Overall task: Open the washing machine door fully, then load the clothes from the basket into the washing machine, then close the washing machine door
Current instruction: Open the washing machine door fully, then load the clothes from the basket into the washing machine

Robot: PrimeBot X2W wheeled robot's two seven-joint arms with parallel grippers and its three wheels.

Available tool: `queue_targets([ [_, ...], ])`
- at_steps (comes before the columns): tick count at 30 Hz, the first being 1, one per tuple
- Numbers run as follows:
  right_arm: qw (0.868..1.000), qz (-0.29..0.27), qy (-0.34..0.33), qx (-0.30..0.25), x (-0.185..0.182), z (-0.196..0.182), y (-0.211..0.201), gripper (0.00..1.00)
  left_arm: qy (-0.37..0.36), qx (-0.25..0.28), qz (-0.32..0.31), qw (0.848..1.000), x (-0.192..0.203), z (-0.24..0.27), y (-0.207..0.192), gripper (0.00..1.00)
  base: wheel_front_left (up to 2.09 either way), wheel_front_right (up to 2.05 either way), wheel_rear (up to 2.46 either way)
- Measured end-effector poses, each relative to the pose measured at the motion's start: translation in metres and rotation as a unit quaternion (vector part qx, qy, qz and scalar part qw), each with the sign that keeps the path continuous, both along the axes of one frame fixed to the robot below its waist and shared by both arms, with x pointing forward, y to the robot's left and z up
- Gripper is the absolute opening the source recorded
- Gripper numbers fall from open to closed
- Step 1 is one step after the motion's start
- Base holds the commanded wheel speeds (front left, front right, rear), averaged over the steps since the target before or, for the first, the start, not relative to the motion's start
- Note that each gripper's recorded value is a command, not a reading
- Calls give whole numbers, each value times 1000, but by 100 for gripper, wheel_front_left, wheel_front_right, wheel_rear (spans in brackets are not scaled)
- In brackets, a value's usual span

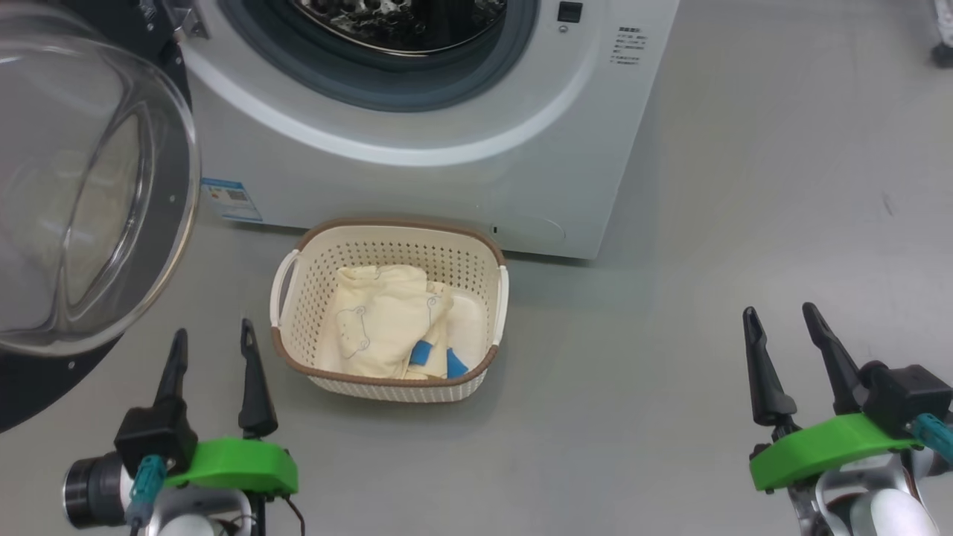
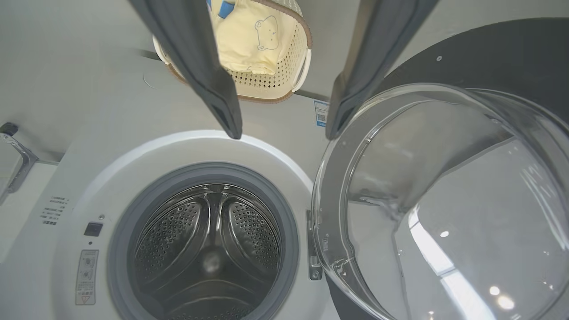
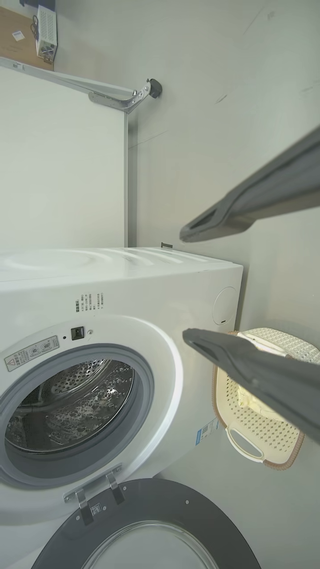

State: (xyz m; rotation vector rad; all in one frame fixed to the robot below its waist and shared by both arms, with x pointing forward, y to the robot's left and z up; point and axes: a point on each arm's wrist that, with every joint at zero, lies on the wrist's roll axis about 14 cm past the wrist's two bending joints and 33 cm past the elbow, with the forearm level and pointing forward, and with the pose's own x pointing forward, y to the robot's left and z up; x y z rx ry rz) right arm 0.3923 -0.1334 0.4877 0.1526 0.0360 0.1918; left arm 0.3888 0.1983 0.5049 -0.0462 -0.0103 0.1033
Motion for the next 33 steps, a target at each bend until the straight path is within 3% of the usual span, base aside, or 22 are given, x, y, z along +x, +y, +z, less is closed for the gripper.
queue_targets([
  [14, 998, -62, -4, -7, -28, 6, -41, 100, 16, -8, -76, 997, 17, -14, -55, 100, 0, 0, 0],
  [33, 997, -80, -14, -12, -37, 13, -52, 100, 9, 22, -77, 997, 23, -11, -63, 100, 0, 0, 0],
])
